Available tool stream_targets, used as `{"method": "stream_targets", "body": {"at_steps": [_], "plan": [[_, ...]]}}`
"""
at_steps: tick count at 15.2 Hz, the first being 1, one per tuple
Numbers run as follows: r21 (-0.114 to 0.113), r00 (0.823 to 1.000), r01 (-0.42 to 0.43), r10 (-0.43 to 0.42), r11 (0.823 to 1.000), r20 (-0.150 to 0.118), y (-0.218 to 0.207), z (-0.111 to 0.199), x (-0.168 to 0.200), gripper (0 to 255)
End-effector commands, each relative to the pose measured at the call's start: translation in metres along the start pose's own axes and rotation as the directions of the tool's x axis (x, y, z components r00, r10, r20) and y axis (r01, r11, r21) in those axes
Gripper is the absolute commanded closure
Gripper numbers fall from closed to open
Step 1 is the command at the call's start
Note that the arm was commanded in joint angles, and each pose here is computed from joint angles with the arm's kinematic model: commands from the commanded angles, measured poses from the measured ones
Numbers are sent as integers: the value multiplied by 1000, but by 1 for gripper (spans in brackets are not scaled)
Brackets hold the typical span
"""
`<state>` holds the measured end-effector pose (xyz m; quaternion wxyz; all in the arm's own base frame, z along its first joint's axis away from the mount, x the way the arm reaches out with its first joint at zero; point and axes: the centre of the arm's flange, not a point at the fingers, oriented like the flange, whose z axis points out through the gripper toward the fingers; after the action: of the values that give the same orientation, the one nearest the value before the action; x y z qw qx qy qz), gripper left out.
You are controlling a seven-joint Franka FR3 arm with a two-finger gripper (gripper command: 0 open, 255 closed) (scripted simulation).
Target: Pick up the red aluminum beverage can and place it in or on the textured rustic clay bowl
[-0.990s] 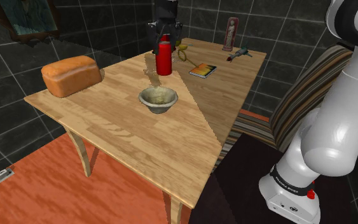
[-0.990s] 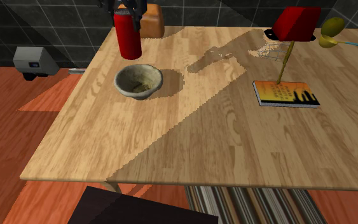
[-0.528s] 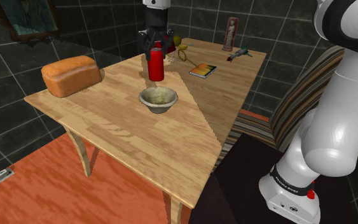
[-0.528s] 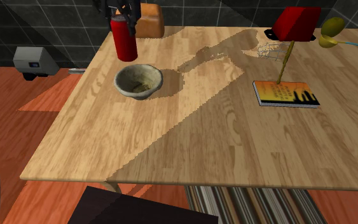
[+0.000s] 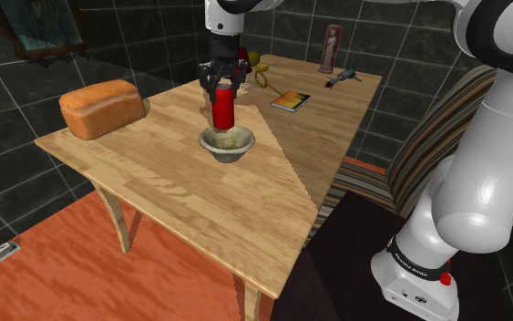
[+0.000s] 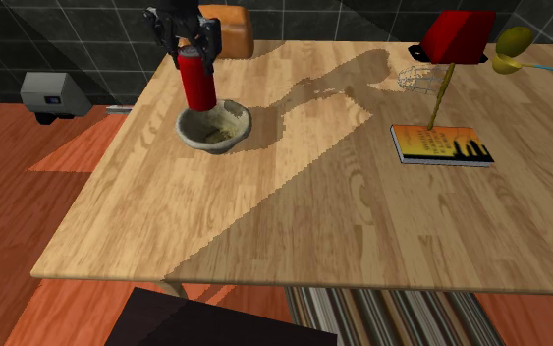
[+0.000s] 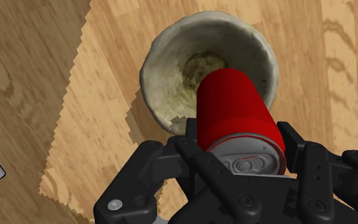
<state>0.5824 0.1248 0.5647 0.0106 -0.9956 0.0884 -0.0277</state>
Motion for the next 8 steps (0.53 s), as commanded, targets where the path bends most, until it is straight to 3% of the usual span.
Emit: {"method": "stream_targets", "body": {"at_steps": [1, 8], "plan": [[0, 1000, 0, 0, 1000, -1, 1, 11, 0, 255], [0, 1000, 0, 0, 1000, -1, 2, 32, -2, 255]]}}
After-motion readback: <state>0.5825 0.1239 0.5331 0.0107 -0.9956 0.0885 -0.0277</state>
